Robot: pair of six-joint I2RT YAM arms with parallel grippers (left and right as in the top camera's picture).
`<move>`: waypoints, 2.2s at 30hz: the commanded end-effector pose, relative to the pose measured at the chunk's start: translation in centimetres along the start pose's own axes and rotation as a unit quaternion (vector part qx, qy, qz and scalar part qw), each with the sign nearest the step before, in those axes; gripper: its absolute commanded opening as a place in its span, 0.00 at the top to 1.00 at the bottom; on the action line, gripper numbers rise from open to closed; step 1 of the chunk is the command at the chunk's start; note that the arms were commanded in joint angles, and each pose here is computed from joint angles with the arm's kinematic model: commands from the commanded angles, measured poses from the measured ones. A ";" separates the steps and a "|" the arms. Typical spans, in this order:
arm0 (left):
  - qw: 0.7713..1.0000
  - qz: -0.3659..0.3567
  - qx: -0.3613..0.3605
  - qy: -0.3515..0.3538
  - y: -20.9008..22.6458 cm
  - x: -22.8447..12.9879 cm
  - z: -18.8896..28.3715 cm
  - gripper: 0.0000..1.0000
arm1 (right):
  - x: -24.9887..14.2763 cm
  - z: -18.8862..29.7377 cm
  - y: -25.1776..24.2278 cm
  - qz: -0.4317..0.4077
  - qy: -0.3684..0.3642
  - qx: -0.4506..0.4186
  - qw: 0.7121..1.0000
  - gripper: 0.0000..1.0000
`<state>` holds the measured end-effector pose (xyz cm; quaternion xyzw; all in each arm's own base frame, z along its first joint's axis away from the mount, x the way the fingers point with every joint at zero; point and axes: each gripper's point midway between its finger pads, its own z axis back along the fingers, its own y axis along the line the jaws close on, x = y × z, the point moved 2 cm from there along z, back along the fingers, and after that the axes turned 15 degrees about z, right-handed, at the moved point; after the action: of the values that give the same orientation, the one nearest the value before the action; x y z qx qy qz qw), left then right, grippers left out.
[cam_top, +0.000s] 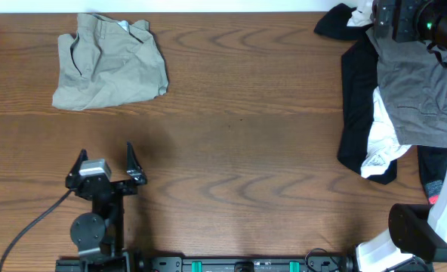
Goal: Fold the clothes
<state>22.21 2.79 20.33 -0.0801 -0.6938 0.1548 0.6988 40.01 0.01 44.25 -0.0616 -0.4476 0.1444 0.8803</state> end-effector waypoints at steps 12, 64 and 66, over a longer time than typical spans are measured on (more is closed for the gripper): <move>0.997 -0.011 0.015 0.079 1.5 -6.2 0.1 0.02 | -0.2 0.0 -0.4 0.002 0.002 -0.005 1.000 0.01; 0.997 -0.012 0.017 0.077 1.5 -6.1 0.1 0.02 | 1.9 -1.3 3.1 0.026 -0.119 0.078 0.990 0.01; 0.997 -0.012 0.017 0.077 1.5 -6.1 0.1 0.02 | 1.3 -2.2 3.4 0.032 -0.145 0.070 0.986 0.01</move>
<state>22.07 2.35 15.39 -0.0763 -0.6503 0.1569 0.7394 43.36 2.28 44.17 -0.0204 -0.5451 0.1828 0.8179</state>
